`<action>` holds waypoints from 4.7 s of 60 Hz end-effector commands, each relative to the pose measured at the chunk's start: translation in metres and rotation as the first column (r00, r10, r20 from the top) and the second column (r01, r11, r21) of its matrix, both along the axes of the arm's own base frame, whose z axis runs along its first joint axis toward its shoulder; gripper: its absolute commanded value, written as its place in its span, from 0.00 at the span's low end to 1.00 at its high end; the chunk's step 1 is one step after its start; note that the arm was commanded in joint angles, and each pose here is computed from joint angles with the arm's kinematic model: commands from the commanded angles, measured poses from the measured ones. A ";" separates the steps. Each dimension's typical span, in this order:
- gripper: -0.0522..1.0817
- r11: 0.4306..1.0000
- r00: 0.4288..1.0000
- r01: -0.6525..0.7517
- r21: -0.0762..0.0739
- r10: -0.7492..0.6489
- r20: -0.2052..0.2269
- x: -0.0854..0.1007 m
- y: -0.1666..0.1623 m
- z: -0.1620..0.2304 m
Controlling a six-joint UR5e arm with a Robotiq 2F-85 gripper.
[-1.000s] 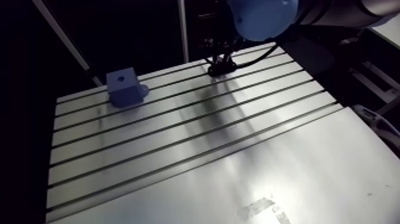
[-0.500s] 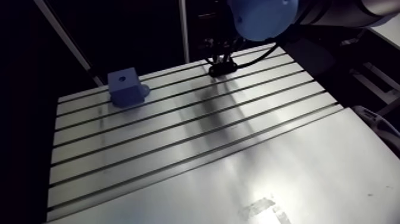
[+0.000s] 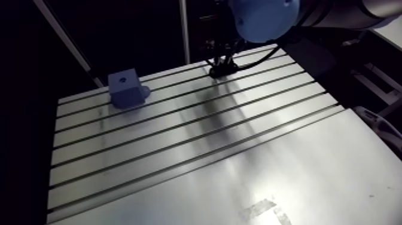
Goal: Pick up the M10 bolt and insert it into the hex recess until seated.
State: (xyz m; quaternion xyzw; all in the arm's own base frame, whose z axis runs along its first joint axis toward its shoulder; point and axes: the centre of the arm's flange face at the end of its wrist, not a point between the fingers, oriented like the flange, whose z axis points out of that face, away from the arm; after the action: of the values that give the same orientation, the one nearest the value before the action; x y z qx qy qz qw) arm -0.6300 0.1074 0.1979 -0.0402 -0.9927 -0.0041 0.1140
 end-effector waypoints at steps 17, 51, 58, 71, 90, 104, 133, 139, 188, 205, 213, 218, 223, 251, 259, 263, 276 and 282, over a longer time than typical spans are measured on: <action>0.60 1.000 1.000 -0.002 0.002 0.002 0.000 0.000 -0.001 0.001; 0.63 1.000 1.000 -0.003 0.001 0.003 0.001 0.000 -0.002 0.000; 0.63 1.000 1.000 -0.002 0.001 0.002 0.001 0.000 -0.001 0.000; 0.63 1.000 1.000 0.000 0.001 0.000 0.001 0.000 0.000 0.000; 0.64 1.000 1.000 0.001 0.000 -0.001 0.004 0.001 0.001 -0.001; 0.65 1.000 1.000 0.002 0.001 -0.002 0.003 0.001 0.001 0.000; 0.71 1.000 1.000 0.002 0.002 -0.002 0.001 0.002 0.001 0.001; 0.72 1.000 1.000 0.000 0.000 0.000 0.002 0.002 0.000 0.000; 0.81 1.000 0.999 -0.021 0.014 0.021 -0.027 0.010 -0.011 0.094; 0.90 0.977 0.973 -0.213 0.013 0.211 0.090 0.050 -0.038 0.200; 0.92 0.944 0.928 -0.328 -0.026 0.327 0.178 0.055 -0.075 0.223; 0.92 0.884 0.862 -0.466 -0.019 0.459 0.215 0.053 -0.106 0.233; 0.92 0.825 0.803 -0.565 -0.007 0.552 0.223 0.047 -0.126 0.236; 0.91 0.758 0.724 -0.652 -0.014 0.628 0.285 0.018 -0.199 0.227; 0.91 0.787 0.756 -0.617 0.000 0.593 0.277 0.013 -0.202 0.230; 0.91 0.798 0.769 -0.602 0.001 0.579 0.272 0.010 -0.204 0.231; 0.91 0.787 0.756 -0.617 0.001 0.592 0.278 0.004 -0.233 0.223; 0.92 0.796 0.765 -0.606 0.003 0.581 0.277 0.002 -0.234 0.222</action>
State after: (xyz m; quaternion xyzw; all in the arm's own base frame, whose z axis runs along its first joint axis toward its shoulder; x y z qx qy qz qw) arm -0.6202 -0.1025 0.4249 0.2815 -0.9593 -0.0163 -0.0171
